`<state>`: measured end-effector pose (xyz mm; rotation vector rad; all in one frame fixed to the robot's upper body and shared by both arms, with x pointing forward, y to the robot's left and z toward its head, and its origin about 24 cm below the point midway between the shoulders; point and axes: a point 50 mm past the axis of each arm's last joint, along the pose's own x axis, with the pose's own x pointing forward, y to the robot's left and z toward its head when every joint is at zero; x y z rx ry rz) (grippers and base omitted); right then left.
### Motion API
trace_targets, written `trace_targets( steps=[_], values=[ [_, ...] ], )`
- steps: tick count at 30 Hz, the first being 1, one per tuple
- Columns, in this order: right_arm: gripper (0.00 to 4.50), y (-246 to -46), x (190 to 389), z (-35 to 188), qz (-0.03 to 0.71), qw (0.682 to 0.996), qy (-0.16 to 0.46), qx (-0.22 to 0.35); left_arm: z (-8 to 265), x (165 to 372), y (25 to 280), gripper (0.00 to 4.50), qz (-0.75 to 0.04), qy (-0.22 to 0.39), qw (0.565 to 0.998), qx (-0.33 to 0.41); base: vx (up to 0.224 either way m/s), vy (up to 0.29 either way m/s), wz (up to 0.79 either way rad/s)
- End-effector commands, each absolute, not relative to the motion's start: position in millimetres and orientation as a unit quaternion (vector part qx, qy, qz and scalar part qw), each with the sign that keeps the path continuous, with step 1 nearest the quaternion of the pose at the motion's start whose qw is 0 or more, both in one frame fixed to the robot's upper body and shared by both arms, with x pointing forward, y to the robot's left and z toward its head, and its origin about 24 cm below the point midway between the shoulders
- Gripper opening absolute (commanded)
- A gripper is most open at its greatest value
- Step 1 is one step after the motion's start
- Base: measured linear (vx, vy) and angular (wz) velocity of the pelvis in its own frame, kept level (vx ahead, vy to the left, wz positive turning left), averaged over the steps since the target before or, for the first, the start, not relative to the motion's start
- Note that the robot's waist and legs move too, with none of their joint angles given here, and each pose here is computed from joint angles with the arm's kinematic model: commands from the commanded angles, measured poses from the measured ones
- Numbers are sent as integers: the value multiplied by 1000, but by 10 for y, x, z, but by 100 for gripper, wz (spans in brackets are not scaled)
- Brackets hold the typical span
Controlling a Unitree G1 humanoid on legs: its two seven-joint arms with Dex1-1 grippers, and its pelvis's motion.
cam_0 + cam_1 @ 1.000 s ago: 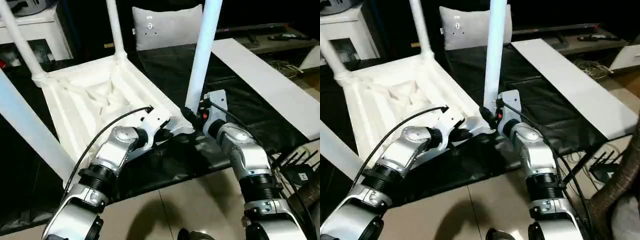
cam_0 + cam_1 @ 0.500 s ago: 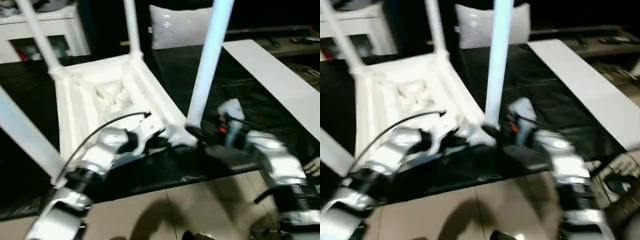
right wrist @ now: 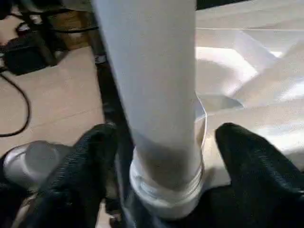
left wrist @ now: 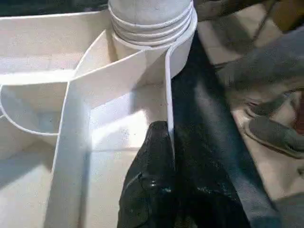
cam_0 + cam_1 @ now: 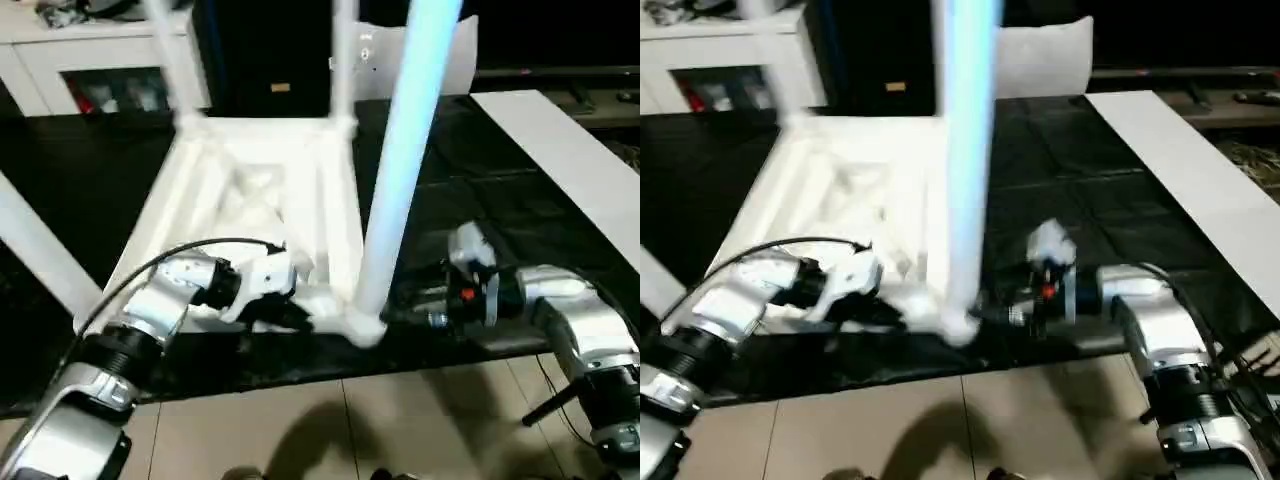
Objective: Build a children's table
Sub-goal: Rotate leg to tighten
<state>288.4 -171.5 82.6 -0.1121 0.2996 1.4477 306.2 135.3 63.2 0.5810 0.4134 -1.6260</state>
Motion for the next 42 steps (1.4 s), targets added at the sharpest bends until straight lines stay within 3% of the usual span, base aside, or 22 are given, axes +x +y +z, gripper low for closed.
trace_targets(
  steps=[1, 16, 20, 24, 26, 28, 30, 34, 38, 40, 42],
  values=[
    [334, -1702, 2904, 876, 670, 728, 130, -58, 723, 3057, 1216, 0, -741, 158, 592, 275, 0, 0, 0],
    [199, -1623, 2856, 831, 692, 707, 143, -24, 701, 3101, 1256, 0, -734, 157, 601, 277, 0, 0, 0],
    [190, -1561, 2837, 837, 682, 718, 142, 9, 706, 3125, 1263, 0, -719, 159, 623, 262, 0, 0, 0],
    [188, -1425, 2836, 799, 645, 750, 142, 25, 725, 3162, 1209, 0, -687, 161, 673, 223, 0, 0, 0],
    [188, -1326, 2920, 738, 584, 799, 147, 6, 741, 3190, 1140, 0, -655, 159, 711, 199, 0, 0, 0],
    [188, -1209, 3034, 732, 514, 844, 147, 29, 771, 3217, 1035, 0, -621, 153, 750, 170, 0, 0, 0],
    [188, -1165, 3070, 737, 490, 858, 147, 38, 785, 3225, 994, 0, -608, 150, 763, 160, 0, 0, 0],
    [188, -999, 3225, 715, 376, 910, 165, 54, 835, 3283, 794, 0, -538, 142, 820, 136, 0, 0, 0],
    [188, -937, 3267, 725, 353, 924, 143, 37, 864, 3286, 678, 0, -510, 134, 840, 130, 9, 4, -10],
    [243, -942, 3269, 744, 351, 928, 123, 30, 877, 3268, 651, 0, -502, 134, 845, 127, 53, -9, 2],
    [260, -986, 3261, 755, 348, 929, 120, 36, 880, 3253, 669, 0, -505, 134, 843, 131, 0, 0, 0]
  ],
)
